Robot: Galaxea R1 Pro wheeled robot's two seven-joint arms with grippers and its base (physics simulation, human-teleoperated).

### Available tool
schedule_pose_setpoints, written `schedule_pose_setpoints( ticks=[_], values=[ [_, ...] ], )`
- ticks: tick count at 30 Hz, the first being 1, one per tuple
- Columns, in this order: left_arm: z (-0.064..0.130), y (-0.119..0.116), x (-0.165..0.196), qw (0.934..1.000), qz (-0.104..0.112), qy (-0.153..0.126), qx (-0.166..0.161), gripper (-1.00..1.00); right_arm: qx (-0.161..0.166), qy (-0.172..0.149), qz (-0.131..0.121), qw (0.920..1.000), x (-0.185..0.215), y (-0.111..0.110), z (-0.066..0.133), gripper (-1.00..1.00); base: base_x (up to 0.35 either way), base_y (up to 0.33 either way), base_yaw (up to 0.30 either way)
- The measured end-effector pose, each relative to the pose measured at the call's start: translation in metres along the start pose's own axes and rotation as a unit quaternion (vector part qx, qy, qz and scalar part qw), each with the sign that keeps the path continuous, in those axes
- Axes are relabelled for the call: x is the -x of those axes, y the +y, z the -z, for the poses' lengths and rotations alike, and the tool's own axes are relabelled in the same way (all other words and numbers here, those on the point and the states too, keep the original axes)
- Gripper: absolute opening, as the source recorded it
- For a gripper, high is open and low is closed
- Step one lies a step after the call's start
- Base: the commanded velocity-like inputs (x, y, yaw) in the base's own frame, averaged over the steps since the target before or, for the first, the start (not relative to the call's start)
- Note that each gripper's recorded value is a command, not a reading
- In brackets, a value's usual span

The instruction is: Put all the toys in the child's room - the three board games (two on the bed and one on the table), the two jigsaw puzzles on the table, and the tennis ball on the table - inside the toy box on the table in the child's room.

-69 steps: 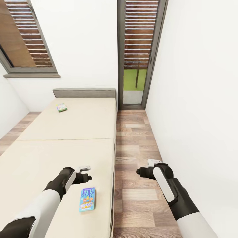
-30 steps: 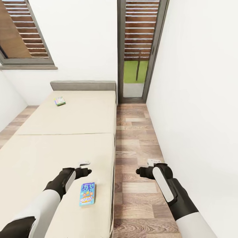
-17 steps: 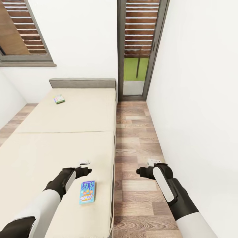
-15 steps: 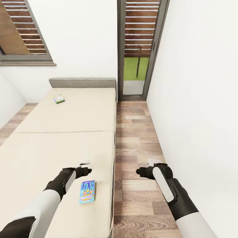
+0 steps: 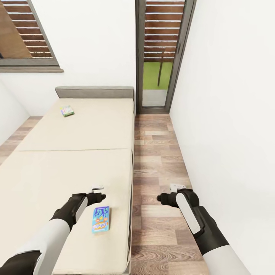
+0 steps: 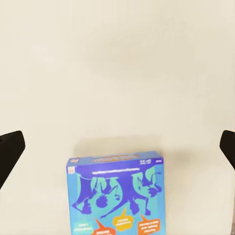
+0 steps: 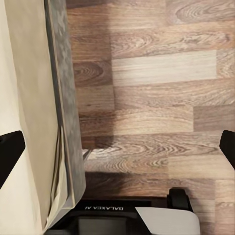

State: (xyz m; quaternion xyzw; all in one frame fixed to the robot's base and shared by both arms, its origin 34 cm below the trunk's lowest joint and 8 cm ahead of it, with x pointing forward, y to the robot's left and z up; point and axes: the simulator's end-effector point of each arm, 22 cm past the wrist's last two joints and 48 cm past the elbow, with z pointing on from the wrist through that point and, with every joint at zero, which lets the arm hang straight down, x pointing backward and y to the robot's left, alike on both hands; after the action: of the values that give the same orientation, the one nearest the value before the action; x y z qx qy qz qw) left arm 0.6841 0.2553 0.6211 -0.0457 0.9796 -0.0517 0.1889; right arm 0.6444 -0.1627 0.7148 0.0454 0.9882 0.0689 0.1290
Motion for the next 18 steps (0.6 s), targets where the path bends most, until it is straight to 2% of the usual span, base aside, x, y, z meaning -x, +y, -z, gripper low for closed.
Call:
schedule_pose_setpoints(
  ticks=[18],
  values=[
    [-0.011, 0.002, -0.011, 0.9999, 0.001, 0.011, 0.001, 1.0, -0.001, 0.014, -0.002, 0.9999, -0.01, -0.003, -0.012, 1.0, 0.0, 0.0, 0.0]
  ],
)
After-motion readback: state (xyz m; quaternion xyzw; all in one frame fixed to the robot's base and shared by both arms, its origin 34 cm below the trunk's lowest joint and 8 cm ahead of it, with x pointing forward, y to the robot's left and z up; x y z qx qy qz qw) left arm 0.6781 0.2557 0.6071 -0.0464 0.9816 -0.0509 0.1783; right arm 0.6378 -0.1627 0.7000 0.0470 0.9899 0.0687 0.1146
